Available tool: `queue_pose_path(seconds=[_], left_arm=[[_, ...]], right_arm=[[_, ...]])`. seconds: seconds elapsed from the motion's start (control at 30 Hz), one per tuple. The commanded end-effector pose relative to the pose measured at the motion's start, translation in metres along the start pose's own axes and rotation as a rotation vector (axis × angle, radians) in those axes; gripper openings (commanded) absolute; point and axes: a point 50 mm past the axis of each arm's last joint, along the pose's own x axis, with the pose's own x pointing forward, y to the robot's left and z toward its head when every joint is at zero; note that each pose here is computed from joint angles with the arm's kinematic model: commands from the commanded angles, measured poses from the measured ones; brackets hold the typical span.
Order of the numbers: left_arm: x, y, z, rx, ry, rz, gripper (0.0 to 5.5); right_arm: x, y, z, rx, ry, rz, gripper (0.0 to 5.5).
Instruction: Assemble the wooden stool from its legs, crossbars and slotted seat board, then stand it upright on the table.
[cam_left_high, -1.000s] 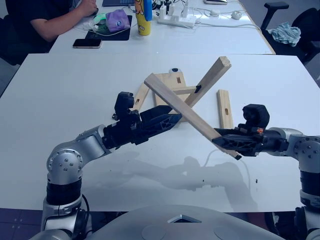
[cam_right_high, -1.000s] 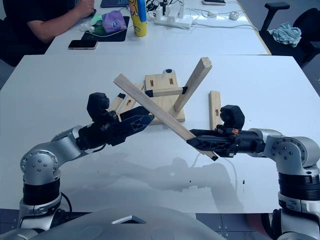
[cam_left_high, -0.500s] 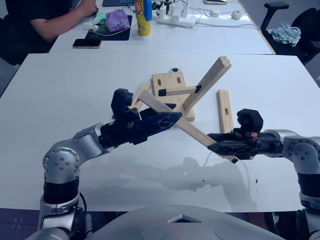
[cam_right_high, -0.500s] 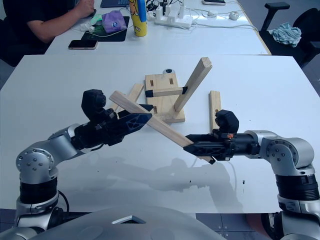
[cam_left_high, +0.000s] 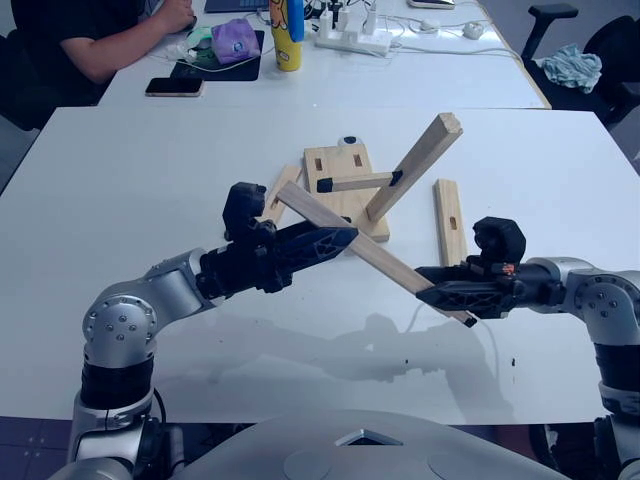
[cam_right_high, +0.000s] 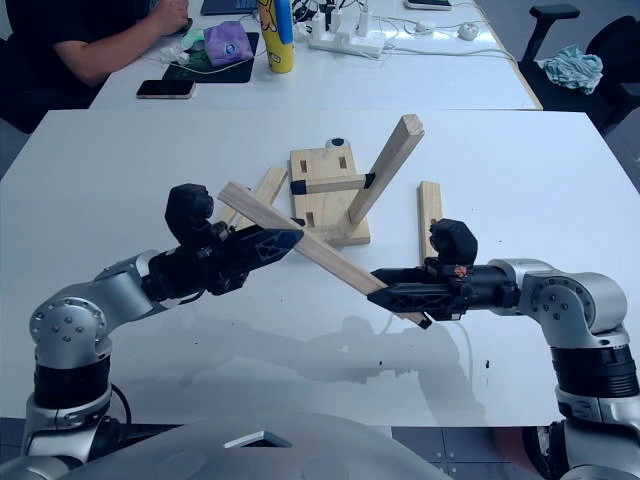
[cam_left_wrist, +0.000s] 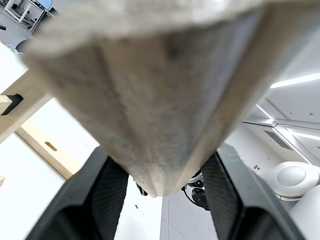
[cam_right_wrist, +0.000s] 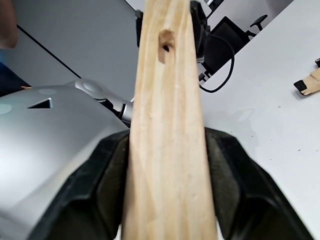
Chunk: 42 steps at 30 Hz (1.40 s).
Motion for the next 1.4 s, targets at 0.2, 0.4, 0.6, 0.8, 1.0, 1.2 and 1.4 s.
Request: queue_pose_path(seconds=[0.2, 0.4, 0.6, 0.8, 1.0, 1.2, 1.4], left_arm=[[-0.014, 0.004, 0.008, 0.097, 0.012, 0.082, 2.09], [-0.038, -0.005, 0.02, 0.235, 0.036, 0.225, 2.09], [-0.059, -0.005, 0.052, 0.504, 0.058, 0.397, 2.09], [-0.058, -0.003, 0.064, 0.695, 0.184, 0.447, 2.08], [-0.061, 0.003, 0.084, 0.867, 0.22, 0.497, 2.08], [-0.06, 0.014, 0.089, 0.938, 0.26, 0.501, 2.07], [-0.054, 0.022, 0.088, 0.938, 0.258, 0.475, 2.07]], right_arm=[[-0.014, -0.001, 0.013, -0.017, -0.083, -0.059, 3.11], [-0.023, -0.023, 0.002, -0.074, -0.13, -0.295, 3.87], [0.027, -0.057, -0.031, -0.251, -0.095, -0.505, 3.62], [0.057, -0.085, -0.039, -0.564, -0.062, -0.798, 2.72], [0.079, -0.104, -0.036, -0.852, 0.022, -0.944, 1.85], [0.107, -0.114, -0.035, -0.96, 0.078, -0.909, 1.05], [0.12, -0.126, -0.025, -0.944, 0.039, -0.948, 0.16]])
